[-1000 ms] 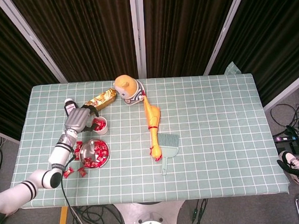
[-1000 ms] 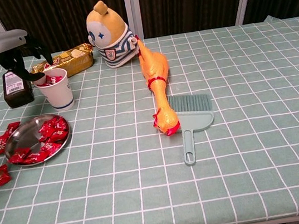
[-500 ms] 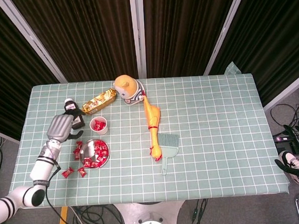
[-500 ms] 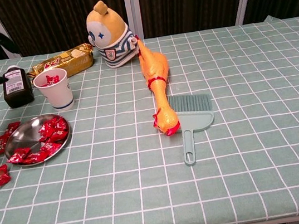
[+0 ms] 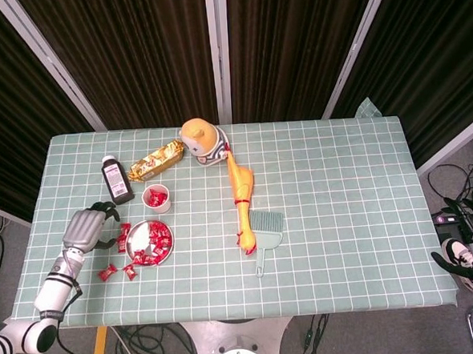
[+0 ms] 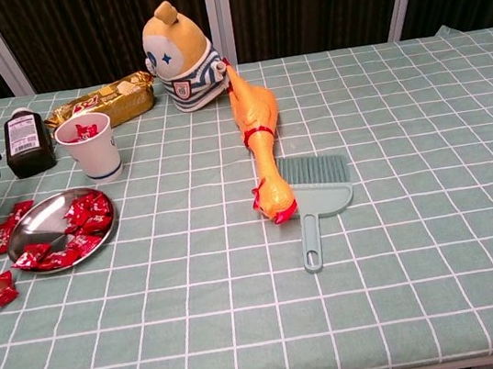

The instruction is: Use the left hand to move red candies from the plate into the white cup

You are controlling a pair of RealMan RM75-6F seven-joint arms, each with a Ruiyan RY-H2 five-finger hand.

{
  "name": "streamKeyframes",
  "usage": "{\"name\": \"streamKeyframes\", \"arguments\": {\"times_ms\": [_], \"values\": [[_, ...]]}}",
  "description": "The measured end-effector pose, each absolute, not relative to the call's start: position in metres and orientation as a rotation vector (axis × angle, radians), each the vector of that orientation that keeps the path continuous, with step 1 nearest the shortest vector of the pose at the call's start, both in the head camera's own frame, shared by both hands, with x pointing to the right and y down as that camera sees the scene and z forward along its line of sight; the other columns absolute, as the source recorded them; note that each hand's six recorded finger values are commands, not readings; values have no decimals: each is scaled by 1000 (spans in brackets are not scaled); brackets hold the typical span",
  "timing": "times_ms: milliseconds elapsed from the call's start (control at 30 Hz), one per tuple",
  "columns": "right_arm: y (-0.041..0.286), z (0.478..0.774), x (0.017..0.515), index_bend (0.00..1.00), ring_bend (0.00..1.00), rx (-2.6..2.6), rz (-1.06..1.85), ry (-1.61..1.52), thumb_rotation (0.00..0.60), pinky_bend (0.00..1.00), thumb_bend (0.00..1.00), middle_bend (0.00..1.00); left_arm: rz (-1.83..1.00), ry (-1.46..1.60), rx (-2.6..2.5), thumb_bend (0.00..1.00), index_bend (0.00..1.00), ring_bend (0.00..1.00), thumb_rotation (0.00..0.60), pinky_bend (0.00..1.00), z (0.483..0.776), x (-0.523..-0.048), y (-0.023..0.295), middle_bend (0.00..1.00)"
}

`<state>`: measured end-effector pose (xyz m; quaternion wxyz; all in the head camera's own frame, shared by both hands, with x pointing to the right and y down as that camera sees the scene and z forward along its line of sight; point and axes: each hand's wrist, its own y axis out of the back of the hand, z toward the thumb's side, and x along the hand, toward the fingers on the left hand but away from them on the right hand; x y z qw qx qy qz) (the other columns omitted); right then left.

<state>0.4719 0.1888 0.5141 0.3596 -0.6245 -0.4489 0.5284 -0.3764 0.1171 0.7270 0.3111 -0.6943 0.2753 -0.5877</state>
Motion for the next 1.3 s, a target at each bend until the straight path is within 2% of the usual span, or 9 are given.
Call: {"name": "streamKeyframes", "arguments": {"times_ms": [167, 400, 867, 1300], "values": [[190, 514, 472, 88, 80, -1606, 1371, -1156, 600, 329, 101, 240, -1588, 742, -1883, 238, 480, 236, 600, 419, 748, -373, 116, 320], [189, 514, 471, 88, 80, -1602, 1375, -1153, 600, 329, 101, 240, -1593, 757, -1903, 238, 493, 236, 600, 420, 761, -361, 100, 320], [188, 515, 471, 88, 80, -1599, 1388, -1151, 600, 329, 101, 240, -1654, 701, -1850, 221, 486, 236, 600, 420, 772, -360, 96, 320], [189, 515, 472, 88, 80, -1597, 1390, -1155, 600, 330, 101, 240, -1683, 667, -1837, 210, 481, 215, 600, 402, 769, -362, 101, 310]]}}
